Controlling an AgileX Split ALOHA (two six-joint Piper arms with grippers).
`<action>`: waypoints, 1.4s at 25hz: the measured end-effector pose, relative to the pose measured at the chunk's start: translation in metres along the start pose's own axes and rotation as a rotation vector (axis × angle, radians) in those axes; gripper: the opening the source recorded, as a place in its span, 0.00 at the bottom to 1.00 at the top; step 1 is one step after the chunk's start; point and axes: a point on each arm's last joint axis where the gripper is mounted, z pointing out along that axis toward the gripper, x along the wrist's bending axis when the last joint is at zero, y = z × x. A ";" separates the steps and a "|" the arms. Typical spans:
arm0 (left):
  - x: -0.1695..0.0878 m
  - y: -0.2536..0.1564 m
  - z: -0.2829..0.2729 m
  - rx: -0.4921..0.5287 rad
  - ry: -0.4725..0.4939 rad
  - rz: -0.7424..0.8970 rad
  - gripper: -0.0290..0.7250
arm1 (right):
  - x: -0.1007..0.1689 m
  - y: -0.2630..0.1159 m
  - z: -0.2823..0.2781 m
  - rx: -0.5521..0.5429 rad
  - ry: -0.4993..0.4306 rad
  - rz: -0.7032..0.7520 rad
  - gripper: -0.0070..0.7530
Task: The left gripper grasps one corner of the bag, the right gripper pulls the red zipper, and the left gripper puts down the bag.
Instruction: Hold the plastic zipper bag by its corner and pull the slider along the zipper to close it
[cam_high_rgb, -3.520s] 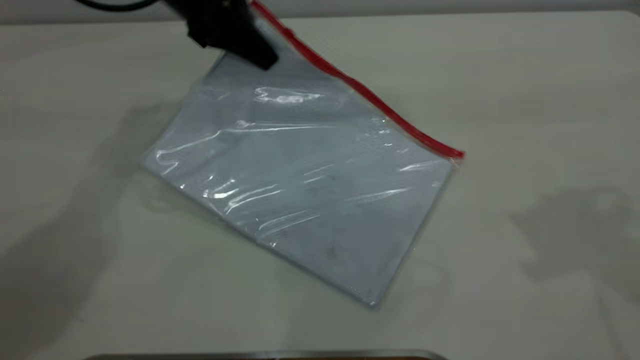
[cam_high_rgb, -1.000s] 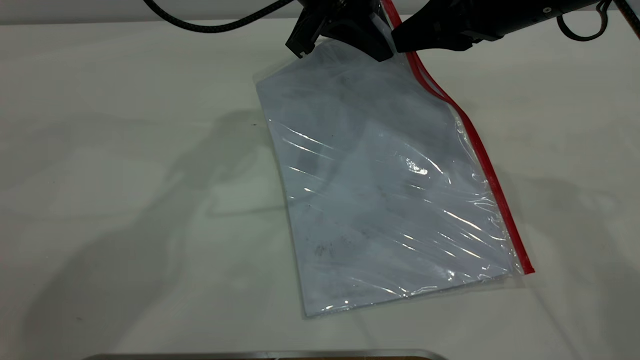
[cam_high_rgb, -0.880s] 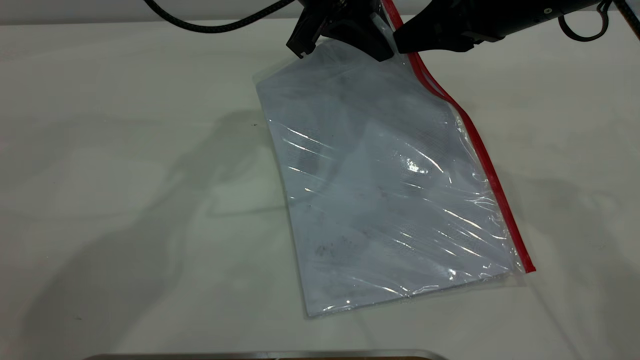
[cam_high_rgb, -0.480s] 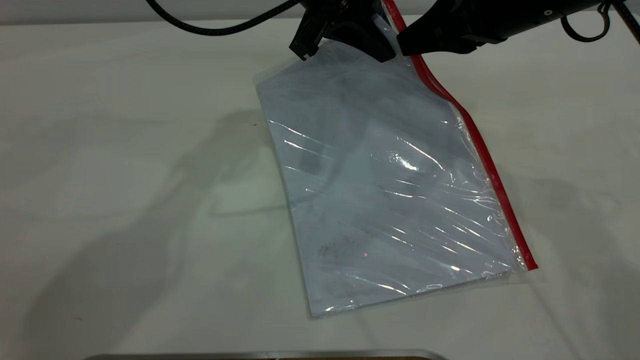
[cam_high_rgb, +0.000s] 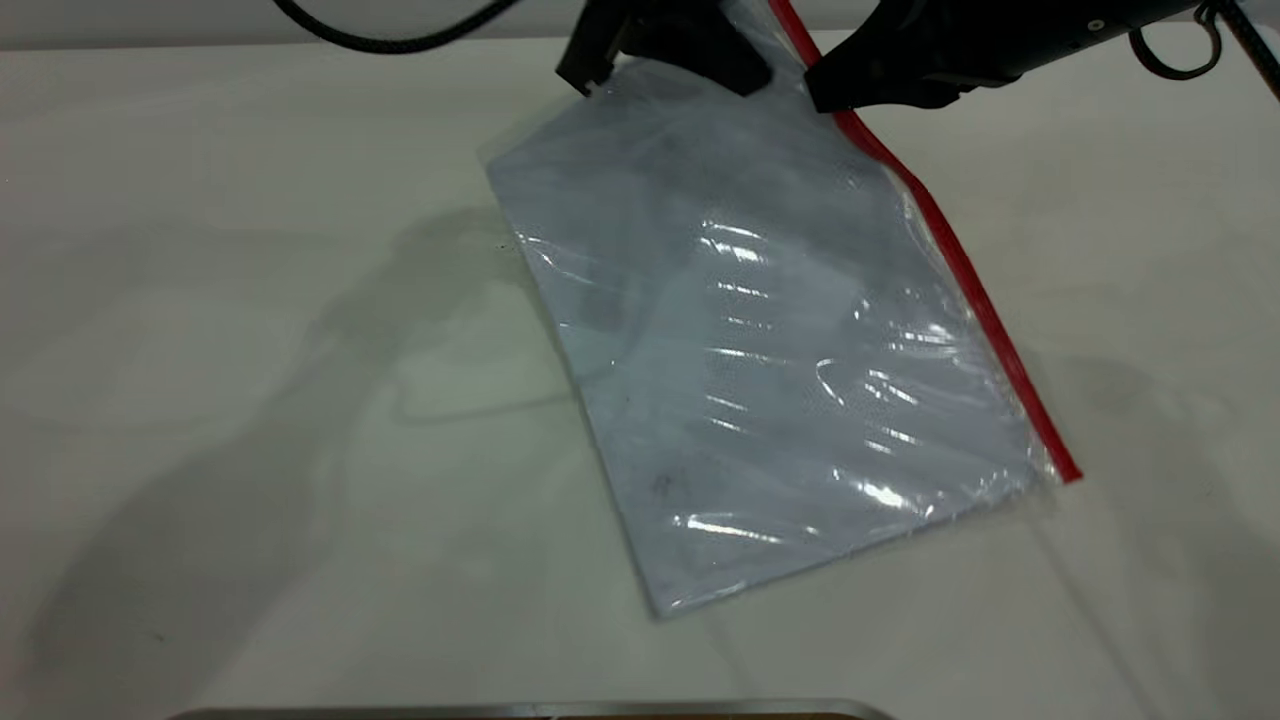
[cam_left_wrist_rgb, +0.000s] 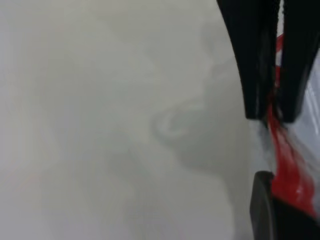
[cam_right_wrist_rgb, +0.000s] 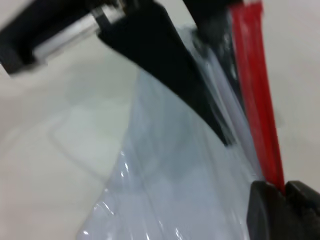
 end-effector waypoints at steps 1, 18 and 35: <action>0.000 -0.001 -0.002 -0.003 0.002 -0.004 0.11 | -0.001 -0.001 0.000 0.009 -0.008 -0.007 0.06; 0.019 0.008 -0.043 -0.010 -0.007 0.093 0.11 | -0.013 -0.022 -0.003 0.164 -0.167 -0.046 0.06; 0.025 0.012 -0.057 0.103 -0.045 0.083 0.11 | 0.008 -0.083 -0.013 0.345 -0.151 0.081 0.06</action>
